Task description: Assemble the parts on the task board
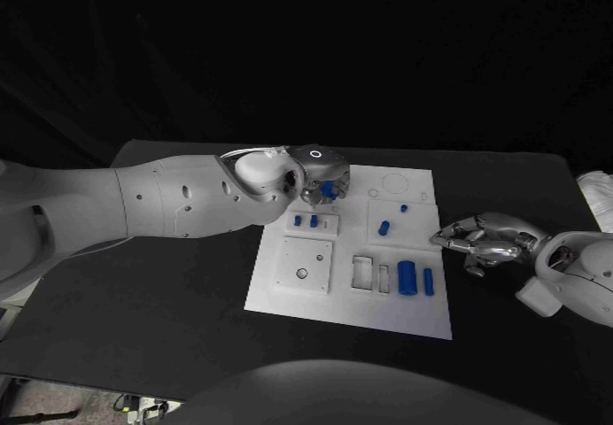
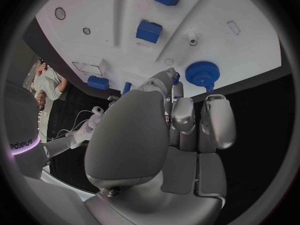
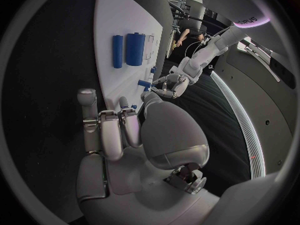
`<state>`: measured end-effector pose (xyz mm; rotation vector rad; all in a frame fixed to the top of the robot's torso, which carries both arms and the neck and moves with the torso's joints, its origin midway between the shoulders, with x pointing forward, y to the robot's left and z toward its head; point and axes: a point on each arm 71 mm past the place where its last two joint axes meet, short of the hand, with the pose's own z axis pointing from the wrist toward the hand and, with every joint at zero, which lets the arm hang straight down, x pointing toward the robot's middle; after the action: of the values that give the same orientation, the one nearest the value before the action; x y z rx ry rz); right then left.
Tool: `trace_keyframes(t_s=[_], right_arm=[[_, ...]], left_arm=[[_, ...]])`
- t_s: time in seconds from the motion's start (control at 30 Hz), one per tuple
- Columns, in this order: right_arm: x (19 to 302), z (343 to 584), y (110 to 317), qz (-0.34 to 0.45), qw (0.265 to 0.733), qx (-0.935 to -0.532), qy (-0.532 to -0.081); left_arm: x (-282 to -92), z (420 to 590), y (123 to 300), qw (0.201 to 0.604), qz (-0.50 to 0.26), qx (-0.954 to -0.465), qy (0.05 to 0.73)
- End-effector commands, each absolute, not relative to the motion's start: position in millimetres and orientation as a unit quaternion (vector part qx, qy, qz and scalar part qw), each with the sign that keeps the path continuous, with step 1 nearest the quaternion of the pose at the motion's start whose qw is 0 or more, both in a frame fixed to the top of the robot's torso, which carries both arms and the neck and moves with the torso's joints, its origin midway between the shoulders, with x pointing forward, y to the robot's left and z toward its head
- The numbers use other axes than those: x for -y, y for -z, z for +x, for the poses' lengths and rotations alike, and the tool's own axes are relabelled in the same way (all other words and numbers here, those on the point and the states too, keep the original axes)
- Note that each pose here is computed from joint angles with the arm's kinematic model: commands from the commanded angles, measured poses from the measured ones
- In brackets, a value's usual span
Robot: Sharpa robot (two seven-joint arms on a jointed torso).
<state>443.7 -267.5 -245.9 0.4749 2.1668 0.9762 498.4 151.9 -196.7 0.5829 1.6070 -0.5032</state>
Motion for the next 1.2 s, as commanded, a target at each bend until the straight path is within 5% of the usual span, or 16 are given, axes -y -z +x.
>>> trace_keyframes(t_s=[0.03, 0.53, 1.2], right_arm=[[267, 440, 248, 0.18, 0.342, -0.843, -0.375], [268, 438, 248, 0.182, 0.338, -0.844, -0.374], [267, 439, 249, 0.181, 0.342, -0.84, -0.38]], left_arm=[[-158.1, 496.2, 185.0, 0.64, 0.252, -0.692, 0.219], [-191.9, 487.1, 183.3, 0.619, 0.237, -0.725, 0.186], [-189.3, 492.5, 200.3, 0.611, 0.232, -0.735, 0.182]])
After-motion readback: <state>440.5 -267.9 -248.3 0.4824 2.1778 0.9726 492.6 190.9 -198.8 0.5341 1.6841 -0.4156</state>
